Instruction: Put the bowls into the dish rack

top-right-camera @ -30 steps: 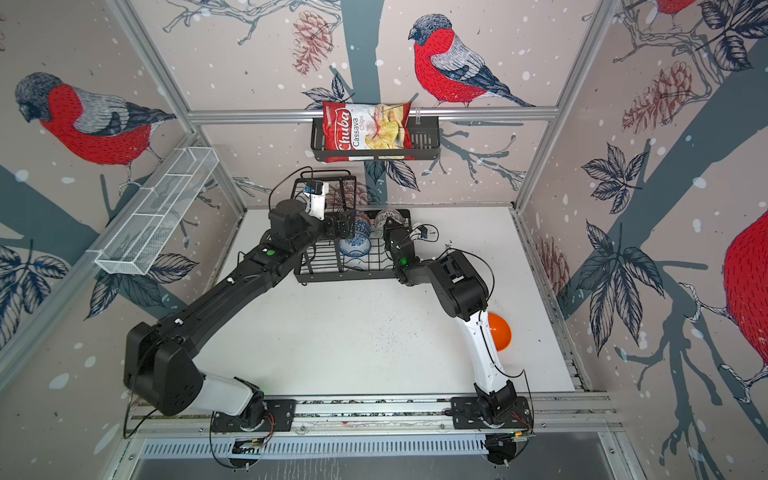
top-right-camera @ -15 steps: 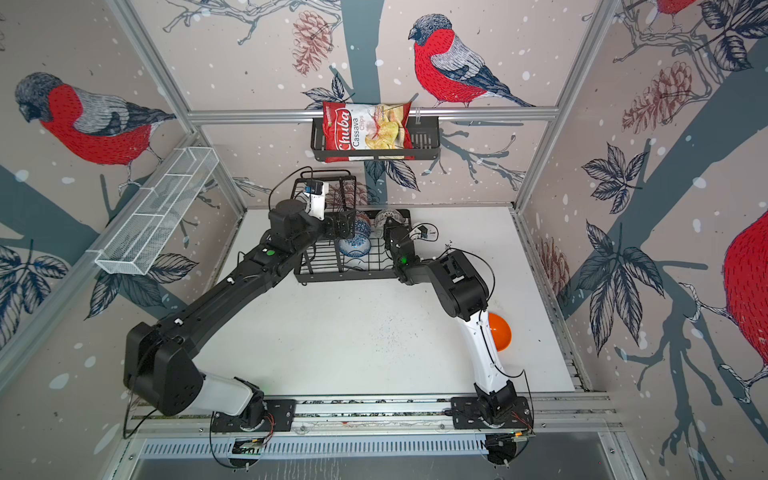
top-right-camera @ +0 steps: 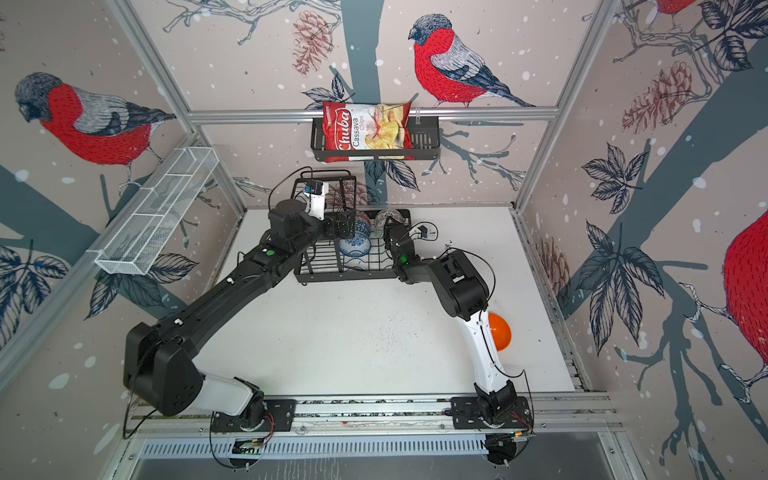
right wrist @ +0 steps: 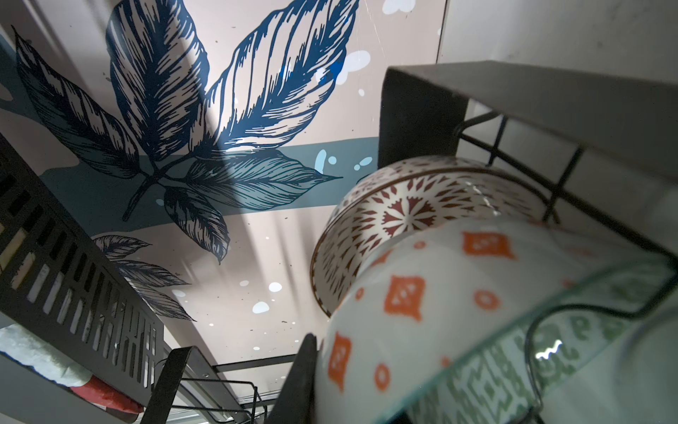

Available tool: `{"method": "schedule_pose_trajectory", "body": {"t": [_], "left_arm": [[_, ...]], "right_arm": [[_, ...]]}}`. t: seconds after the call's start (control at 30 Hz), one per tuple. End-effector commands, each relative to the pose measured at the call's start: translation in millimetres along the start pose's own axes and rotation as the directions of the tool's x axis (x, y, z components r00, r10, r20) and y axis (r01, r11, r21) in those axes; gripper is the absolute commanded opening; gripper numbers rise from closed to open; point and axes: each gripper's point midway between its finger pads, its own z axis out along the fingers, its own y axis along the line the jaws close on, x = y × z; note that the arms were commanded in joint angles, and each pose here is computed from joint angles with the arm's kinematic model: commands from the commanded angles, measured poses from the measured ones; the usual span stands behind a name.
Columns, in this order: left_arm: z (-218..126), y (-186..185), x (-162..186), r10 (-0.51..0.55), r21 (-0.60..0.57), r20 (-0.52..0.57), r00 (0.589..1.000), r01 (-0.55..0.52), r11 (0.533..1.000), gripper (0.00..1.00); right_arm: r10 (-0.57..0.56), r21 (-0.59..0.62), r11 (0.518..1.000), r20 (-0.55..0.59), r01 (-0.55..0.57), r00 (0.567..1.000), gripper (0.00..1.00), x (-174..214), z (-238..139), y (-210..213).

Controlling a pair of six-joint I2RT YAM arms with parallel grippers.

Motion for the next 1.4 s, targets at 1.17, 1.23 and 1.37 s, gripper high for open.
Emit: {"method": "schedule_pose_trajectory", "body": {"t": [1.17,1.23,1.37], "left_arm": [[-3.0,-1.7,-8.0,-0.004,0.008,0.029,1.000,0.003,1.000,0.98],[-3.0,-1.6,-7.9,-0.005,0.008,0.028,1.000,0.005,1.000,0.98],[-3.0,-1.5,-7.8,-0.004,0.007,0.028,1.000,0.004,1.000,0.98]], "right_arm": [[-0.038,0.136,0.990,-0.029,0.042,0.999,0.25,-6.2,15.6,-30.9],[-0.039,0.134,0.990,-0.031,0.043,0.999,0.26,-6.9,16.4,-30.3],[-0.032,0.134,0.990,-0.038,0.037,0.999,0.27,-5.9,17.8,-29.8]]}}
